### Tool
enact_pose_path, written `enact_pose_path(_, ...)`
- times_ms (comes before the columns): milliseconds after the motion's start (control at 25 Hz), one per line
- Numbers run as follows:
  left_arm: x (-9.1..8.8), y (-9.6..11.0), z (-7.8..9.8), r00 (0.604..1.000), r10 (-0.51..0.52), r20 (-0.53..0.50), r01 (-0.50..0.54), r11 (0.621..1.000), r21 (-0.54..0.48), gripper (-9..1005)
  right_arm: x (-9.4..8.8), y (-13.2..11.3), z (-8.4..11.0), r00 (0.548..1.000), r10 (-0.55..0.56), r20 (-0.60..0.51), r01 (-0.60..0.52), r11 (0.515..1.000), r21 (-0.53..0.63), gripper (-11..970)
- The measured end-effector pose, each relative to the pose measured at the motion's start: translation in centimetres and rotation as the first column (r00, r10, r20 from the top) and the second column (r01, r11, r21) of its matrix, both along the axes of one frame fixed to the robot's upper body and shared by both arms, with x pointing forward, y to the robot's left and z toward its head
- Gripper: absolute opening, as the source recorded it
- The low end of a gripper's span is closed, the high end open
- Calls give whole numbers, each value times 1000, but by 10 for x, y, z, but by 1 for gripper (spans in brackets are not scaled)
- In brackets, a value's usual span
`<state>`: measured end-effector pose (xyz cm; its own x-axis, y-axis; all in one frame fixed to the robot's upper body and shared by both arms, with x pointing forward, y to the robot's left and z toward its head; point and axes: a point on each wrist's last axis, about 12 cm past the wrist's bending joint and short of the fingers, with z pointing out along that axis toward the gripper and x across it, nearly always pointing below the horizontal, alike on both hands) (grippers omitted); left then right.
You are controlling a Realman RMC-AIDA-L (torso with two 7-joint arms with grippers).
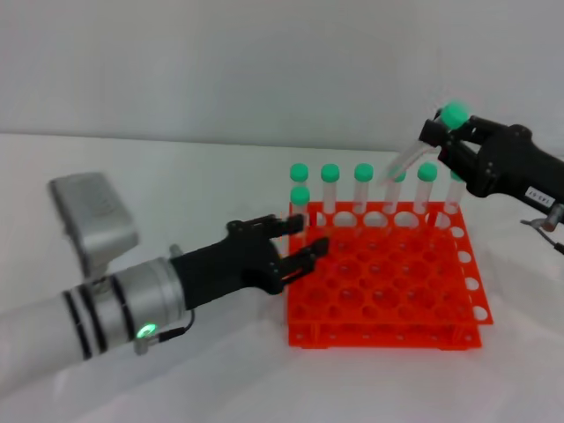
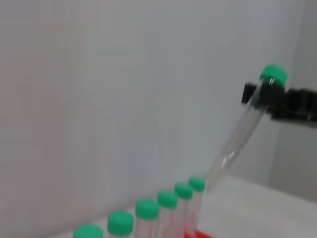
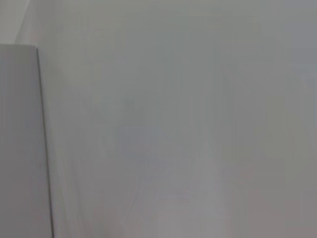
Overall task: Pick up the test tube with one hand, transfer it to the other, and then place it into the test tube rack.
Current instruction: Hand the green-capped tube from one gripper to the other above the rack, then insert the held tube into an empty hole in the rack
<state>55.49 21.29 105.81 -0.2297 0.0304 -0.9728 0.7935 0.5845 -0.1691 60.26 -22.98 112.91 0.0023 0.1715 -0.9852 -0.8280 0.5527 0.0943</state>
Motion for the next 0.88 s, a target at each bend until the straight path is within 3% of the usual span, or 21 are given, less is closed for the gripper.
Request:
enact_pose_path(320, -45, 43, -4, 963, 202, 177, -172, 970, -170, 542, 7, 3, 2, 1000, -21, -2, 21, 1000, -22, 206)
enact_pose_path(640, -101, 89, -17, 858, 477, 188, -383, 841, -383, 561, 8, 18, 0, 1000, 7, -2, -7, 999, -48, 206)
enact_pose_path(880, -137, 112, -33, 755, 631, 179, -542, 754, -371, 671, 13, 40, 0, 998, 56, 2, -55, 989, -138, 206)
